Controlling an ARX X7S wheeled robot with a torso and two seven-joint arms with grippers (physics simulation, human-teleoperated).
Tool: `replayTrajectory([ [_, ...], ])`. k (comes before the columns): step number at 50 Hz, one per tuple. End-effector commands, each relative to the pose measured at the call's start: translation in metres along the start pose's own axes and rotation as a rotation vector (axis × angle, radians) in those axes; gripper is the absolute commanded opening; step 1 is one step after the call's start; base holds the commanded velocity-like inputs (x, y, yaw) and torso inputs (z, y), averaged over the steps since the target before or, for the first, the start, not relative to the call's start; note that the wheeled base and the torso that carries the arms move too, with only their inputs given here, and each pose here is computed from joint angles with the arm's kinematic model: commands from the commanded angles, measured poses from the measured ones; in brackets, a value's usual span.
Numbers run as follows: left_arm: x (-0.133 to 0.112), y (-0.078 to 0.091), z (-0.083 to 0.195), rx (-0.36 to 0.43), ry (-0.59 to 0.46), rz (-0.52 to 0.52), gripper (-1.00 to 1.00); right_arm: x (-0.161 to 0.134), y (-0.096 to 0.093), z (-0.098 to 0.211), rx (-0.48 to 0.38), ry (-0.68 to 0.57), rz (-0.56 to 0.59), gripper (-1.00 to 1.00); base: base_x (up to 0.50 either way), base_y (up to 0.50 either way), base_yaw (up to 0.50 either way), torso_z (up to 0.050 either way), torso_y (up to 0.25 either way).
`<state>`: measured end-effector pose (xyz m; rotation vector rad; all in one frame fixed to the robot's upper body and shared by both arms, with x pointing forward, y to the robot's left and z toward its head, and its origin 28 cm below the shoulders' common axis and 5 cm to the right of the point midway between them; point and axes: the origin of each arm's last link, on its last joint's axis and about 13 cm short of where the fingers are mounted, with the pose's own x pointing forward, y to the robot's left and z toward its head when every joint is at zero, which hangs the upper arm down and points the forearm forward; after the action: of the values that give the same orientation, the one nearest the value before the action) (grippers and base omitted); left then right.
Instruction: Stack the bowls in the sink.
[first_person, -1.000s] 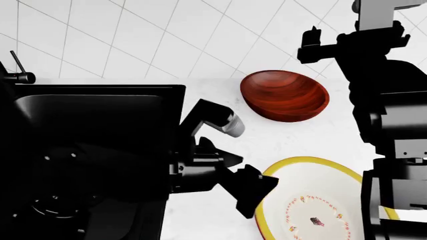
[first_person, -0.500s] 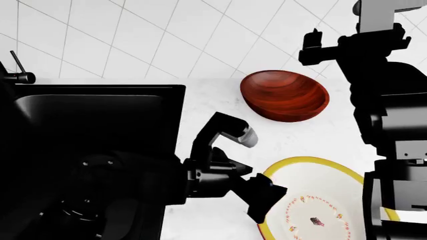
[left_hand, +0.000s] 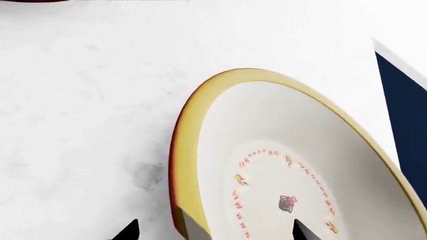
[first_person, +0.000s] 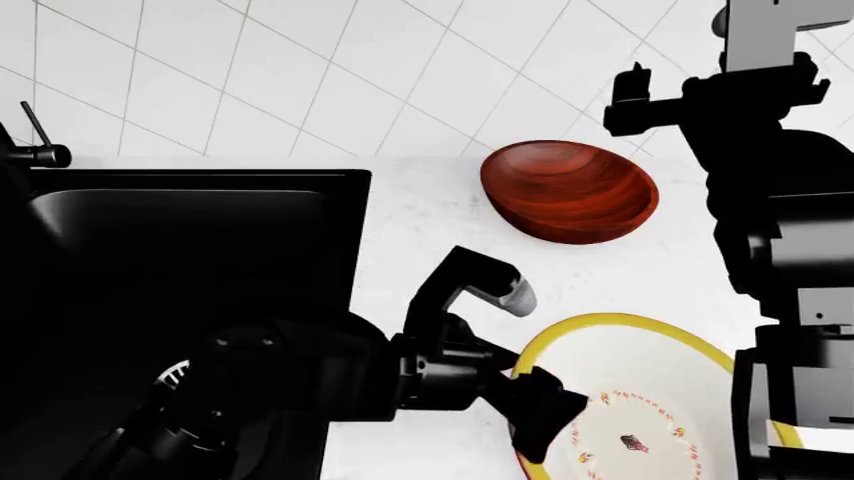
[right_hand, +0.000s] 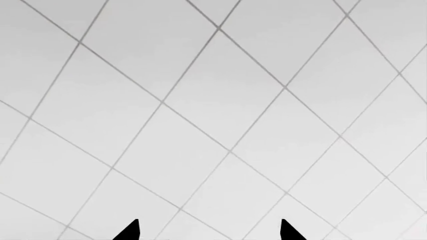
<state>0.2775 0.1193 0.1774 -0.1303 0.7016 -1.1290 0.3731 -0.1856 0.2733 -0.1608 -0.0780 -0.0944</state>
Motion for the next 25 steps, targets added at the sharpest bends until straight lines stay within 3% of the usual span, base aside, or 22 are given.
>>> replayTrajectory([
  [1, 0.0099, -0.0001, -0.0067, -0.014, 0.02, -0.039, 1.0, -0.0005, -0.0004, -0.0007, -0.005, 0.004, -0.002, 1.0, 0.0, 0.0, 0.0, 0.0, 0.0],
  [9, 0.0151, 0.0005, -0.0091, -0.009, 0.034, -0.045, 1.0, 0.0003, -0.0007, -0.0025, -0.007, 0.009, -0.004, 1.0, 0.0, 0.0, 0.0, 0.0, 0.0],
  [10, 0.0155, 0.0008, -0.0093, -0.01, 0.033, -0.043, -1.0, 0.0004, -0.0008, -0.0026, -0.007, 0.009, -0.004, 1.0, 0.0, 0.0, 0.0, 0.0, 0.0],
  [25, 0.0096, -0.0088, -0.0003, -0.013, -0.031, -0.078, -1.0, -0.0009, -0.0003, -0.0009, -0.01, 0.007, -0.002, 1.0, 0.0, 0.0, 0.0, 0.0, 0.0],
])
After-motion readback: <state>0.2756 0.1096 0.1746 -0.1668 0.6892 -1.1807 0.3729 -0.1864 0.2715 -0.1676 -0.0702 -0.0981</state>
